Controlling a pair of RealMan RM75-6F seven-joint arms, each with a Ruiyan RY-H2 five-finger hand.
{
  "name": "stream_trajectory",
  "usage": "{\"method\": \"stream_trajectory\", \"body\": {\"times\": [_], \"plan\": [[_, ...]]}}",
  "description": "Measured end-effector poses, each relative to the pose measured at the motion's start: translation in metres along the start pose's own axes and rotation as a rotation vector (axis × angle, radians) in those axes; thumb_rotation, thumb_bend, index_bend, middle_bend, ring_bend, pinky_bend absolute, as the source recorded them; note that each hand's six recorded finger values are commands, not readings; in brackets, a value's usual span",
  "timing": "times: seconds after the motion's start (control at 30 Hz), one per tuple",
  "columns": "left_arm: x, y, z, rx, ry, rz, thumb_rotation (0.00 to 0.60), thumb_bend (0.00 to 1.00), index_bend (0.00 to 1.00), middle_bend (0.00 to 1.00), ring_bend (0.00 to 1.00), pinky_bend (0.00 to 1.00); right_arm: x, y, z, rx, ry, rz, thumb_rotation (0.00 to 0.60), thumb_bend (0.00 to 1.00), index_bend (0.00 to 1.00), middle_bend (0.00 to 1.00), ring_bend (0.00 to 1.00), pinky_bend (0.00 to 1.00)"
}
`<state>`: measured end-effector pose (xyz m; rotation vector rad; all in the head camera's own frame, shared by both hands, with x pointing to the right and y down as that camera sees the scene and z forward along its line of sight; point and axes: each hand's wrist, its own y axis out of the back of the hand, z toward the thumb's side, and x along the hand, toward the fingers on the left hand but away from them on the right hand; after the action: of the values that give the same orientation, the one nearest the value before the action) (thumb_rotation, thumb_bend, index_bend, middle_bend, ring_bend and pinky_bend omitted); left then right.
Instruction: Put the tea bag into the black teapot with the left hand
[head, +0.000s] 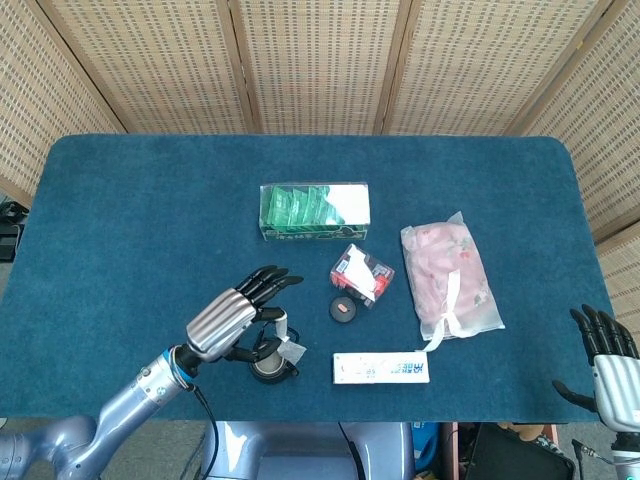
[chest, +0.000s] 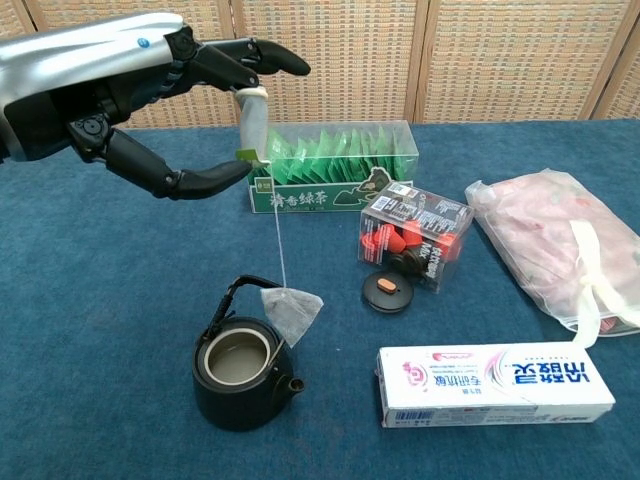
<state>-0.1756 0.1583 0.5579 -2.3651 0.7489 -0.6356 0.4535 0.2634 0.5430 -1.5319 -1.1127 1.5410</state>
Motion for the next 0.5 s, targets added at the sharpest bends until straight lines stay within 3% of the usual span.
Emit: {"method": "stream_trajectory", "body": {"times": [0.5], "plan": [[-0.019,-0.011,-0.016,-0.043,0.070,-0.024,0.600,0.43,0.61,0.10,0.00,0.00,0.000,-0.001,-0.001,-0.001,-0.004,0.003,0.600,0.00,0.07,0.11,0.03,0.14]]}}
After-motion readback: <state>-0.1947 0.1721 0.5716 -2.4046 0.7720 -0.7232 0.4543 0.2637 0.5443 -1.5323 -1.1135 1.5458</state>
